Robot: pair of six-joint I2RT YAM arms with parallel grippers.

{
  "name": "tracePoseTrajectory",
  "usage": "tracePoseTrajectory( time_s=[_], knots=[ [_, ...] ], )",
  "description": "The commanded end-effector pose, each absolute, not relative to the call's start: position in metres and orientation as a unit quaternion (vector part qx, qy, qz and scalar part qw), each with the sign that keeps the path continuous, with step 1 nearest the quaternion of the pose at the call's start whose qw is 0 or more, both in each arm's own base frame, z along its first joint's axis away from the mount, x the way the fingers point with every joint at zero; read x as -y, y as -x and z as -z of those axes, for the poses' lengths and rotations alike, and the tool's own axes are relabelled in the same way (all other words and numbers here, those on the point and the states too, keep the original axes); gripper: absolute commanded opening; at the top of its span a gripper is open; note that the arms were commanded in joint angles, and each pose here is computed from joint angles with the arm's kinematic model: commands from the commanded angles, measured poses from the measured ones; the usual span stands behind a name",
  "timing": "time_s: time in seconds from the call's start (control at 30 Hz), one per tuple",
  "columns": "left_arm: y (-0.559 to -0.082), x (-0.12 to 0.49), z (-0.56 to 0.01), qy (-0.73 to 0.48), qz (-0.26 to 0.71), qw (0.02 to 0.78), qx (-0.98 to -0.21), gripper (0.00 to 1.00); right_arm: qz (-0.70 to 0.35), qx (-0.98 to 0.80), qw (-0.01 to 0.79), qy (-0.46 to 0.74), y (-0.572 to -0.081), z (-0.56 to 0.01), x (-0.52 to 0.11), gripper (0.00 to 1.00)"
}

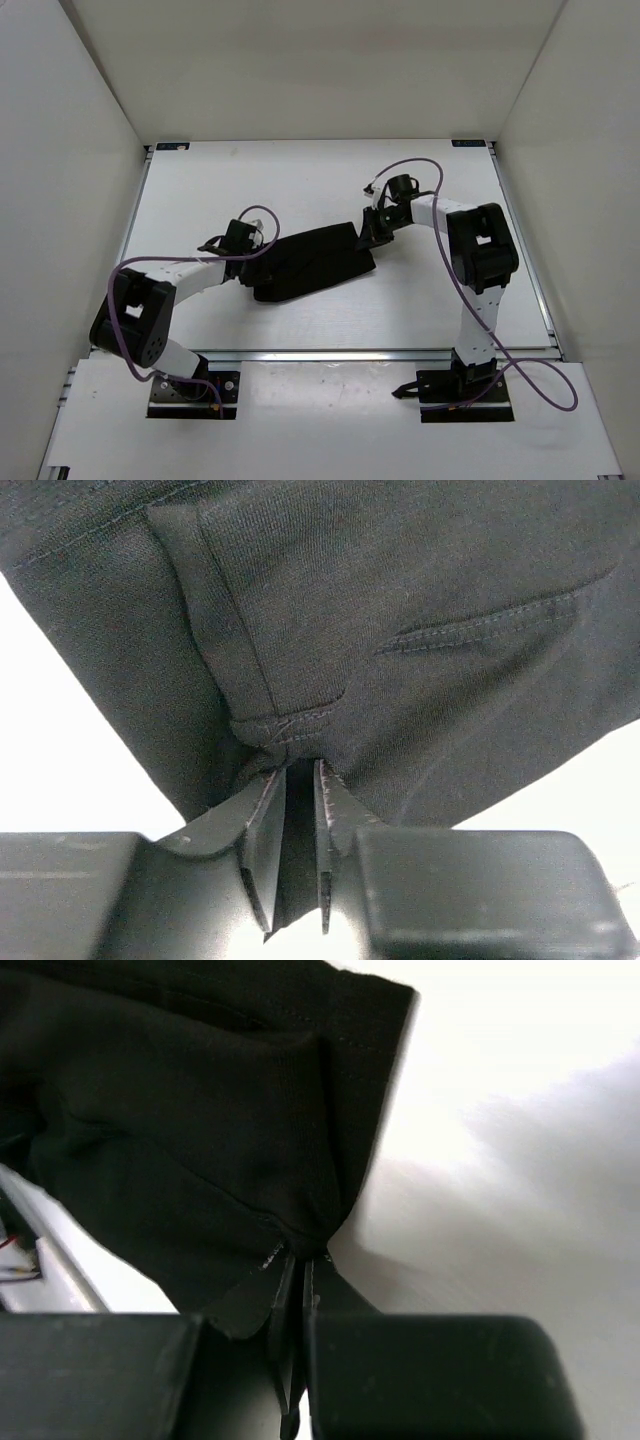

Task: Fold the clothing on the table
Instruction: Fold the skirt

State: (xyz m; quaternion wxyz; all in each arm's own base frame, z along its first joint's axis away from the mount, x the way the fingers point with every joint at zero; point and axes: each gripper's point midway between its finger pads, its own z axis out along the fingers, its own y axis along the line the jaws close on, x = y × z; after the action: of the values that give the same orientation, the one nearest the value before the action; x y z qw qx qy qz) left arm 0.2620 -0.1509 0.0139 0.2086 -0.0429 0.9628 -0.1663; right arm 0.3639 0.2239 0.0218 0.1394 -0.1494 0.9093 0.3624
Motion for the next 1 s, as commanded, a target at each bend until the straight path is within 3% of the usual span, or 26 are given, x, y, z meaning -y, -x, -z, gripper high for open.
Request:
tracePoseTrajectory(
  time_s=[0.0,0.13,0.33,0.53,0.97],
  knots=[
    [-0.256,0.168,0.004,0.026,0.179,0.169,-0.969,0.33,-0.299,-0.923,0.197,0.142,-0.401,-0.054,-0.182,0.0],
    [-0.279,0.206,0.008,0.007,0.219,0.161,-0.962,0.36,-0.282,-0.919,0.236,0.141,-0.426,-0.106,-0.16,0.0],
    [-0.315,0.255,0.006,-0.011,0.277,0.137,-0.951,0.35,-0.277,-0.893,0.287,0.21,-0.431,-0.165,-0.201,0.0],
    [-0.334,0.266,0.01,-0.008,0.298,0.13,-0.946,0.35,-0.262,-0.882,0.268,0.286,-0.402,-0.162,-0.275,0.0],
    [-0.343,0.251,-0.001,0.02,0.329,0.139,-0.934,0.36,-0.334,-0.883,0.177,0.279,-0.363,-0.117,-0.328,0.03]
  ],
)
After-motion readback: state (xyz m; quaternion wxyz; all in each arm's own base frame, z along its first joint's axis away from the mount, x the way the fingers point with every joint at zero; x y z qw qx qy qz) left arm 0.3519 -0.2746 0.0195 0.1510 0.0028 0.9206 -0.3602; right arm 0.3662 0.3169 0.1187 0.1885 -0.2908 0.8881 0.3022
